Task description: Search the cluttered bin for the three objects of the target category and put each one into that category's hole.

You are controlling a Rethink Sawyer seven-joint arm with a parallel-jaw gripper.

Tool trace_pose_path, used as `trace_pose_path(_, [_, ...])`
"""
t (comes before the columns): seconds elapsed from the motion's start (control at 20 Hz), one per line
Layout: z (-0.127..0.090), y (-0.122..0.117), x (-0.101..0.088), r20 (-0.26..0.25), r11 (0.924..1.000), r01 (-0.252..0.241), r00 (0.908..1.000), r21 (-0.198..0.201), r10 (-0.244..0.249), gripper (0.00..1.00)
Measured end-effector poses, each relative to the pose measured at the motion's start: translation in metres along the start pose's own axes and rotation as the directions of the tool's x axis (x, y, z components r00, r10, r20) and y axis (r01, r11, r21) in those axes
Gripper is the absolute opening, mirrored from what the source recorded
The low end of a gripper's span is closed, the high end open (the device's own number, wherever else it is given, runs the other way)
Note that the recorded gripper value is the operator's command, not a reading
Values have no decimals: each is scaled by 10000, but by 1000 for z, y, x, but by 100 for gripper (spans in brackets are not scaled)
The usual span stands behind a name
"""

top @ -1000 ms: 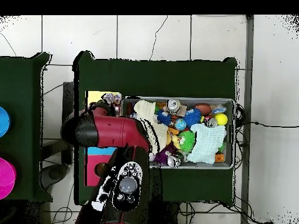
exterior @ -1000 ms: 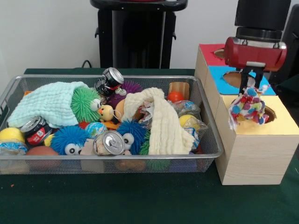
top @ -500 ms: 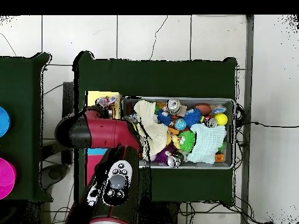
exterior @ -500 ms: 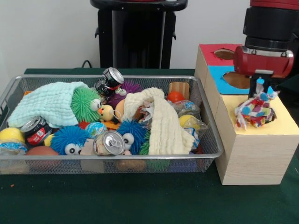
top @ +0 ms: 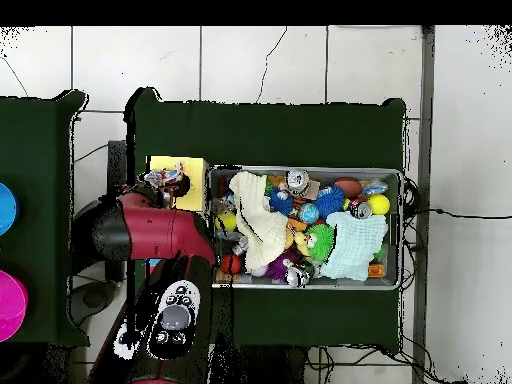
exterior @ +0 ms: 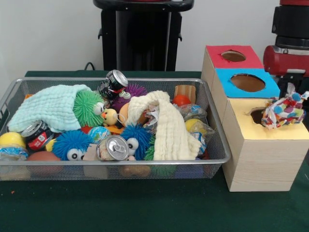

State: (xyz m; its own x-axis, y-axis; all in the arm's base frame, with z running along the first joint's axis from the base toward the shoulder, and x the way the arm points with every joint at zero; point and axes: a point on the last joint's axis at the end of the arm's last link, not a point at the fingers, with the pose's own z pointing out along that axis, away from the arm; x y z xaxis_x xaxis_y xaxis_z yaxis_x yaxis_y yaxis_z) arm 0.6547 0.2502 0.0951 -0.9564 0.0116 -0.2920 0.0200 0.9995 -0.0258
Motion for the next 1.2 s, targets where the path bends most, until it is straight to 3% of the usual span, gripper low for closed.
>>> trace_pose_path(0.6, [11, -6, 0, 451, 9996, -94, 9989, 255, 83, 0])
trace_pose_path(1.0, [23, -20, 4, 633, 9944, -31, 9980, 1057, -36, 0])
trace_pose_path(1.2, [37, -32, 16, 474, 9863, 54, 9988, 1651, -134, 0])
